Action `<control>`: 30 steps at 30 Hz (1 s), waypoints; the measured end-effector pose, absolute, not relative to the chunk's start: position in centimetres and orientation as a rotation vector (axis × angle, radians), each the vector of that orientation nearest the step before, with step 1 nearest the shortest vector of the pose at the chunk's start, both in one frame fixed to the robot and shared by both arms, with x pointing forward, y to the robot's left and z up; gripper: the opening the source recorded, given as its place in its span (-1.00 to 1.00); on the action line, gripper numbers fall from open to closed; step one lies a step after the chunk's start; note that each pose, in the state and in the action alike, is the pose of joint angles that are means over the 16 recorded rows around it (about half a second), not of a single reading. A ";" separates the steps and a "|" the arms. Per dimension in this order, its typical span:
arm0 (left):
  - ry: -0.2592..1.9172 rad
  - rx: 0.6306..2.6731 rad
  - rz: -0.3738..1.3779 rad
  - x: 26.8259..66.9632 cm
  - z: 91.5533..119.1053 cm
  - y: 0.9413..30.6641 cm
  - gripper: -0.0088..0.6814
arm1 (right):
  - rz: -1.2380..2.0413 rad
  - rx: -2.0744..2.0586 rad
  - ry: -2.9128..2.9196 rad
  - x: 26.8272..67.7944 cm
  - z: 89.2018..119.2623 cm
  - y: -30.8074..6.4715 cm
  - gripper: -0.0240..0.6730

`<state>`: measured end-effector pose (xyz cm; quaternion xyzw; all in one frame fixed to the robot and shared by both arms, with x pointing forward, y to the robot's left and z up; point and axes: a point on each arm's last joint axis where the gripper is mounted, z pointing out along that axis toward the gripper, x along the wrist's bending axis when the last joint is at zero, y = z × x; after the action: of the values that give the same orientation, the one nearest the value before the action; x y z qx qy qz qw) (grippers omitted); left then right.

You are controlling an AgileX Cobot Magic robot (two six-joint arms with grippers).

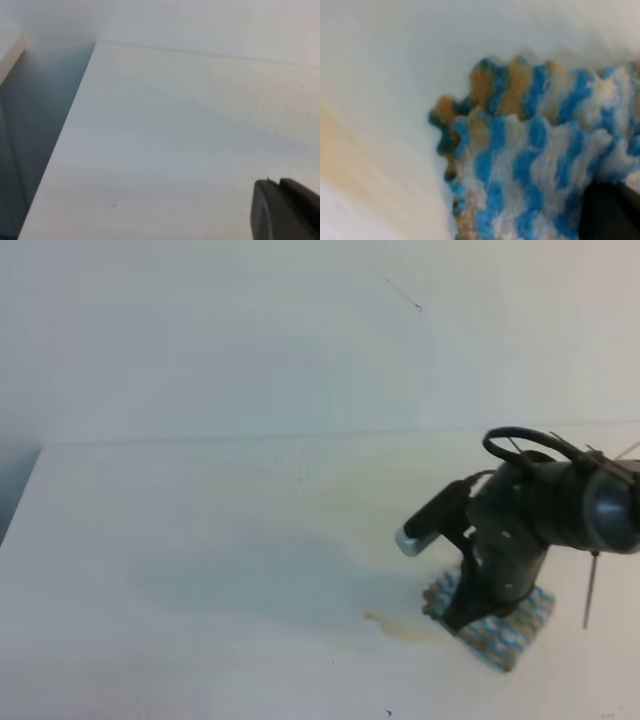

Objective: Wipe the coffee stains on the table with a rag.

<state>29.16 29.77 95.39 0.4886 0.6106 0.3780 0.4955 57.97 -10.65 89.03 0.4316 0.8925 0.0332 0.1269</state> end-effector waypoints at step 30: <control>1.500 1.198 0.903 29.2 94.5 29.8 -0.98 | 0.574 1.577 2.660 55.7 88.7 -8.9 -0.92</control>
<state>29.21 29.77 94.54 0.4930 0.6171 0.3714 0.4881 55.70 -8.94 88.65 0.5013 0.8458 0.1826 -0.0018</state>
